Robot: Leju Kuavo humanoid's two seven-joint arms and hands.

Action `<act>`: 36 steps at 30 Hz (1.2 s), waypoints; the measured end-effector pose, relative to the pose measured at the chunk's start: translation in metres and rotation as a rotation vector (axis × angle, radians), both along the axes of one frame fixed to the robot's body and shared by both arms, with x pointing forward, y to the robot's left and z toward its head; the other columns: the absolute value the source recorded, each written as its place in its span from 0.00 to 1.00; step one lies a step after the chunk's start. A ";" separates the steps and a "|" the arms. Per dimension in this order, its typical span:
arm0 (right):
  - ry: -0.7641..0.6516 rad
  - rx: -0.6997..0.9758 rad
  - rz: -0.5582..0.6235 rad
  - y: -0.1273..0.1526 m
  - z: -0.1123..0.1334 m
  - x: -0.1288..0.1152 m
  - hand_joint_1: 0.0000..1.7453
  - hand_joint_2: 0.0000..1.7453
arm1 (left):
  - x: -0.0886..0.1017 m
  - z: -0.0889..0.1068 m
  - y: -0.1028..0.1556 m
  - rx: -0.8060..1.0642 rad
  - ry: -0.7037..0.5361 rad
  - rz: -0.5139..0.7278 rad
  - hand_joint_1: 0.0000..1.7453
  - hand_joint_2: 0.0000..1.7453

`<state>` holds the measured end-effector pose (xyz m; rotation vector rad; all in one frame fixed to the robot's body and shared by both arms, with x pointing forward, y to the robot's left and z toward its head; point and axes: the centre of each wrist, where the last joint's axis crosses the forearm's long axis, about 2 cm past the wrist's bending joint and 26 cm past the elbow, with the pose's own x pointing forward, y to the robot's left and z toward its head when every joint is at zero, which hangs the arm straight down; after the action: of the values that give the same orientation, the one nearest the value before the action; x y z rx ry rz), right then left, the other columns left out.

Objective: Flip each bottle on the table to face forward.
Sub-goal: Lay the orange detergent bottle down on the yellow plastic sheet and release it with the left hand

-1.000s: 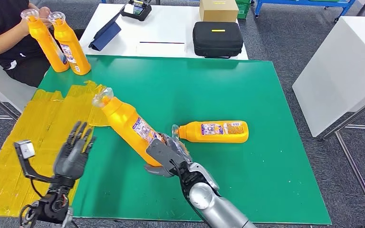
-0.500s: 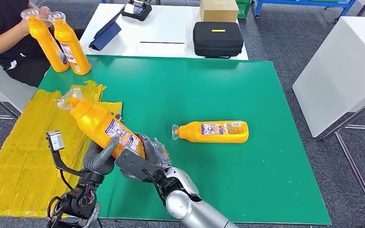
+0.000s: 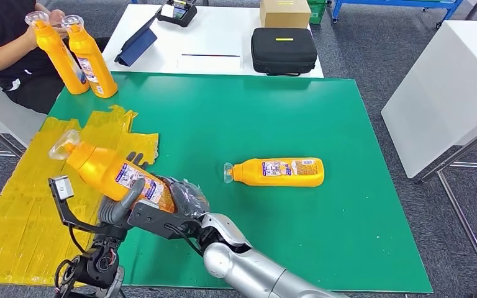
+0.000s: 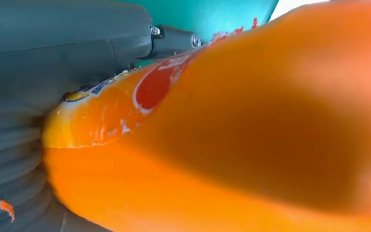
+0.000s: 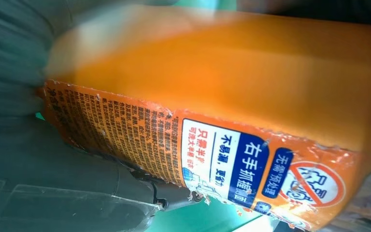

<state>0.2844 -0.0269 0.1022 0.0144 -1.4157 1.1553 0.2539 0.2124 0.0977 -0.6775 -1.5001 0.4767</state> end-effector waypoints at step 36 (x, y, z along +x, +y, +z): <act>-0.118 -0.007 -0.186 -0.045 0.004 -0.006 0.00 0.00 | 0.044 -0.005 0.063 1.370 -0.207 0.407 1.00 1.00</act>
<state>0.2784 -0.0722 0.1067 -0.1901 -1.4831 1.0203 0.2980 0.2757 0.0930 0.6782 -1.7462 -0.3830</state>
